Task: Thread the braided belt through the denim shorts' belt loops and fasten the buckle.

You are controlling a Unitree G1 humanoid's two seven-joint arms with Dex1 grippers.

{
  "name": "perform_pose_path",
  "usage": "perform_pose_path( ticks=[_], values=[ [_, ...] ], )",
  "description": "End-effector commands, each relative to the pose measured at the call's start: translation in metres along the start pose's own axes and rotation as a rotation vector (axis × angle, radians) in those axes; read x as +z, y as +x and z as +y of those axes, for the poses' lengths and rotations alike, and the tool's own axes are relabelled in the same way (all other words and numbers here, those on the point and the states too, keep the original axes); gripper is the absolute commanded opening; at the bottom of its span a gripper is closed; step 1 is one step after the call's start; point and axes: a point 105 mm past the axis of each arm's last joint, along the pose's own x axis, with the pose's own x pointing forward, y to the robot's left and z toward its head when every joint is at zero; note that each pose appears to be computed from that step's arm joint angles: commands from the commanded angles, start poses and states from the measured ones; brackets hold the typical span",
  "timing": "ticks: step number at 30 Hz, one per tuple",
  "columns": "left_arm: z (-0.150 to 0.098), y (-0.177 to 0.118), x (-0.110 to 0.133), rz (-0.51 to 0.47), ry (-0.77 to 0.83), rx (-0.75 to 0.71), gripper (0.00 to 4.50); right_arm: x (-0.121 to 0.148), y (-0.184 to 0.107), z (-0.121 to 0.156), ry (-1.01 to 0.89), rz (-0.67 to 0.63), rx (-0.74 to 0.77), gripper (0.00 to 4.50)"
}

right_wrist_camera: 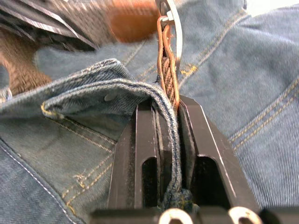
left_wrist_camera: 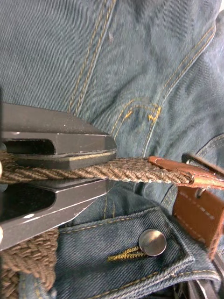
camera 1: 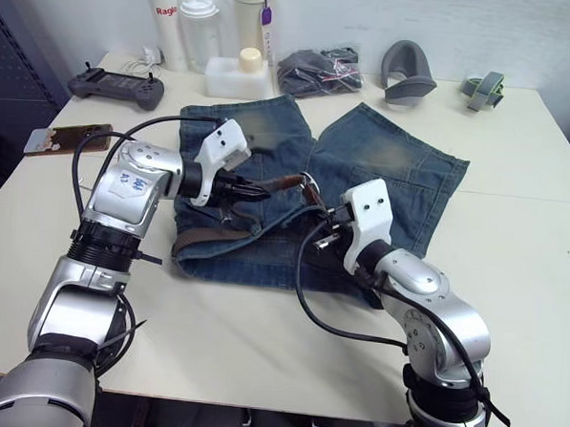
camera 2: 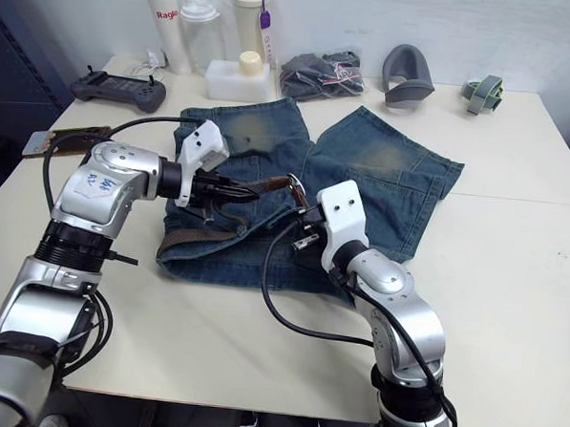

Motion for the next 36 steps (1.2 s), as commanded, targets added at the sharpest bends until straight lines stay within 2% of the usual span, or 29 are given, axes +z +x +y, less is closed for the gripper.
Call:
perform_pose_path(
  ticks=[1,6,13,18,26,27,28,29,35,36],
  values=[
    [-0.003,0.002,0.008,-0.016,0.037,-0.009,0.0,0.02,-0.006,0.005,-0.037,-0.082,0.005,0.06],
    [-0.002,0.006,0.011,-0.027,0.032,-0.006,0.0,0.019,-0.006,0.007,-0.082,-0.075,0.012,0.06],
    [-0.012,0.022,0.019,-0.055,0.045,-0.046,0.0,0.006,-0.005,0.009,-0.383,0.034,0.095,0.06],
    [-0.031,0.04,0.017,-0.048,0.072,-0.119,0.0,0.001,-0.007,0.004,-0.531,0.081,0.15,0.06],
    [-0.058,0.067,0.017,-0.099,0.007,-0.203,0.0,-0.006,-0.015,0.007,-0.551,0.101,0.232,0.06],
    [-0.058,0.067,0.016,-0.101,0.005,-0.202,0.0,-0.003,-0.017,0.006,-0.544,0.096,0.236,0.77],
    [-0.058,0.066,0.015,-0.1,0.004,-0.199,0.0,-0.002,-0.021,0.004,-0.532,0.095,0.25,0.99],
    [-0.058,0.066,0.013,-0.095,0.004,-0.195,0.0,0.0,-0.026,0.002,-0.524,0.097,0.262,1.4],
    [-0.052,0.059,0.009,-0.087,0.006,-0.168,0.0,0.019,-0.059,-0.028,-0.479,0.114,0.3,4.21],
    [-0.051,0.059,0.009,-0.087,0.009,-0.164,0.0,0.025,-0.062,-0.036,-0.511,0.121,0.284,4.41]
  ],
)
